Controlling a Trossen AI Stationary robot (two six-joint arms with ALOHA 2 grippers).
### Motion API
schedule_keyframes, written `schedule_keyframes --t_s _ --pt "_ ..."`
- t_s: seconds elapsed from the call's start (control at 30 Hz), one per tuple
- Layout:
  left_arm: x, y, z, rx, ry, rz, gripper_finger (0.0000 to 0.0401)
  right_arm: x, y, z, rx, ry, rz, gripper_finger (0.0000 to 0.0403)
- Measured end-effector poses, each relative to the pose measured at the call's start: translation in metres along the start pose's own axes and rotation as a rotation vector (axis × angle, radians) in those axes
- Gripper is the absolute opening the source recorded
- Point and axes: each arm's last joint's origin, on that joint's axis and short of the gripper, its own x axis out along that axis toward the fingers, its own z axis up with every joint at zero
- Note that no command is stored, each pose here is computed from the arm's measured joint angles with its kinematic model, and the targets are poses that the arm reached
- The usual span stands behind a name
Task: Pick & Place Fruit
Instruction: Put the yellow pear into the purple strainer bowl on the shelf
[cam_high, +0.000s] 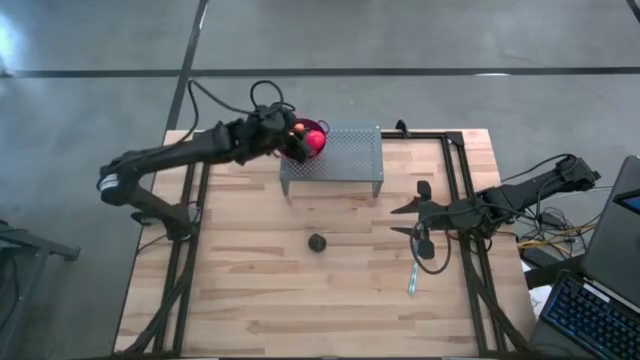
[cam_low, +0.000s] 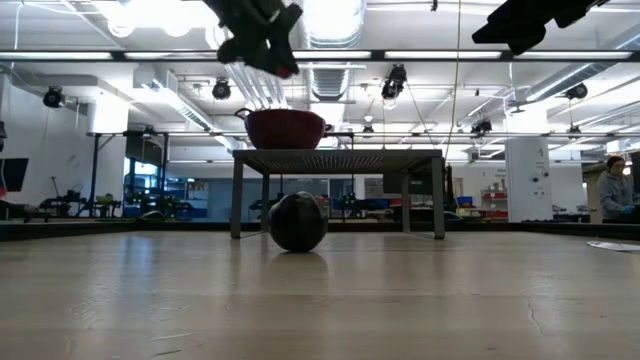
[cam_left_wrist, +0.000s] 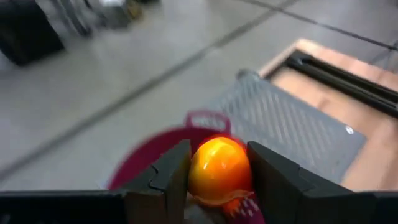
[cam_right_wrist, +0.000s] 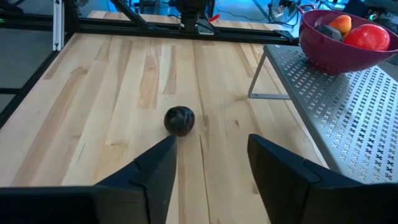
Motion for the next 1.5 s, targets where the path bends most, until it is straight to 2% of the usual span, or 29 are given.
schedule_keyframes --t_s 0.1,0.2,0.67,1.5 --pt "0.01 0.004 -0.007 -0.041 0.081 -0.038 0.0158 0.0 0.0 0.0 -0.001 0.0 0.0 0.0199" --pt "0.014 0.004 -0.013 -0.06 0.132 -0.028 0.0158 0.0 0.0 0.0 -0.001 0.0 0.0 0.0203" --pt "0.04 -0.002 -0.032 -0.01 0.236 0.023 0.0158 0.0 0.0 0.0 0.0 0.0 0.0 0.0177" --pt "0.045 -0.004 -0.035 0.008 0.251 0.028 0.0159 0.0 0.0 0.0 -0.001 0.0 0.0 0.0107"
